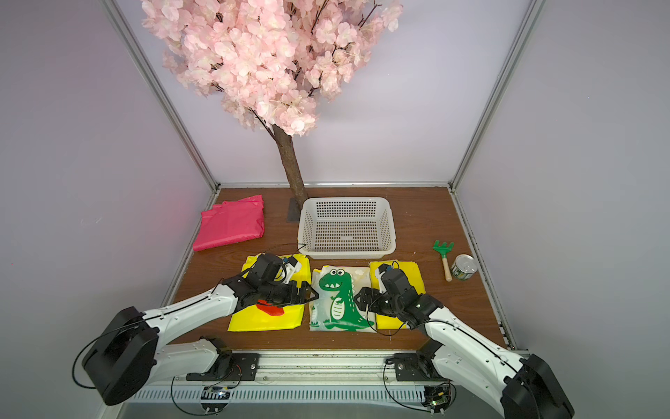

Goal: Put the folded raincoat in the basket
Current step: Pick up the raincoat from the center of the board.

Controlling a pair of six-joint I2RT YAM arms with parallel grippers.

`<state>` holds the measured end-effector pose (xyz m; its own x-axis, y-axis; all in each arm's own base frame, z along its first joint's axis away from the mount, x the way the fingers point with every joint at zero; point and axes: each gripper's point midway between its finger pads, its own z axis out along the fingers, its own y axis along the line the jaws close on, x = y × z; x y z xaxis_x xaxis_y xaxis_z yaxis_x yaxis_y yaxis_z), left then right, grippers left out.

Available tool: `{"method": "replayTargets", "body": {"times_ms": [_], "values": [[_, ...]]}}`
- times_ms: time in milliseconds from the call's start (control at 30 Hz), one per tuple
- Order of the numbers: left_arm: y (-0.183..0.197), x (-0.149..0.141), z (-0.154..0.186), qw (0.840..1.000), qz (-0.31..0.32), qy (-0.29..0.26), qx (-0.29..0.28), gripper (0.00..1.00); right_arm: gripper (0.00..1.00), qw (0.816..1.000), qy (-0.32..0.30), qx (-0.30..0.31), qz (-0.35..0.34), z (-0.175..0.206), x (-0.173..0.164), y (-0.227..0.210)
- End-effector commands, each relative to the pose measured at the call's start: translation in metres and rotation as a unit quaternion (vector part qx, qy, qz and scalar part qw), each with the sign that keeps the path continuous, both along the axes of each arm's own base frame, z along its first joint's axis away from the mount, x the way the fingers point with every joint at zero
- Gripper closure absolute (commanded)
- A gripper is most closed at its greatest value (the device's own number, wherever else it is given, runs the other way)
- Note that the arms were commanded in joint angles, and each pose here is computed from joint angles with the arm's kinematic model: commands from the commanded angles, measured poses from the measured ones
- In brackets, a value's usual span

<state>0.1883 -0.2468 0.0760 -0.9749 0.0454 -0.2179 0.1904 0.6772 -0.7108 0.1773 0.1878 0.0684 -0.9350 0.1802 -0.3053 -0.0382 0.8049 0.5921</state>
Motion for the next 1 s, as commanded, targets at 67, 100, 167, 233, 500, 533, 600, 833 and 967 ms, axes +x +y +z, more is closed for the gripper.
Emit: {"method": "replayTargets", "body": {"times_ms": [67, 100, 167, 233, 500, 533, 600, 833, 967], "values": [[-0.016, 0.000, 0.000, 0.999, -0.041, -0.014, 0.000, 0.00, 0.12, 1.000, -0.006, -0.001, 0.001, -0.003, 0.004, 0.003], [-0.016, 0.000, -0.004, 0.999, -0.041, -0.010, 0.005, 0.00, 0.12, 1.000, -0.007, -0.001, 0.002, -0.004, 0.004, 0.003], [-0.015, -0.002, -0.012, 0.999, -0.044, -0.004, 0.013, 0.00, 0.13, 1.000, -0.005, -0.004, 0.002, -0.006, 0.004, 0.002], [-0.015, -0.002, -0.018, 0.999, -0.046, 0.002, 0.016, 0.00, 0.13, 1.000, -0.003, -0.007, 0.001, -0.008, 0.004, 0.002], [-0.022, 0.000, -0.024, 0.998, -0.055, 0.004, 0.007, 0.09, 0.18, 1.000, 0.005, -0.010, 0.006, -0.016, 0.004, 0.004], [-0.022, 0.000, -0.024, 0.998, -0.055, 0.005, 0.006, 0.10, 0.19, 1.000, 0.005, -0.010, 0.007, -0.016, 0.004, 0.004], [-0.023, -0.001, -0.026, 0.998, -0.057, 0.009, 0.004, 0.15, 0.23, 1.000, 0.005, -0.012, 0.009, -0.017, 0.005, 0.004], [-0.025, -0.006, -0.022, 0.998, -0.068, 0.015, -0.008, 0.41, 0.59, 1.000, 0.004, -0.013, 0.016, -0.016, 0.003, 0.004], [-0.026, -0.007, -0.015, 0.997, -0.068, 0.012, -0.017, 0.59, 0.87, 1.000, 0.005, -0.013, 0.021, -0.014, 0.000, 0.004]]}}
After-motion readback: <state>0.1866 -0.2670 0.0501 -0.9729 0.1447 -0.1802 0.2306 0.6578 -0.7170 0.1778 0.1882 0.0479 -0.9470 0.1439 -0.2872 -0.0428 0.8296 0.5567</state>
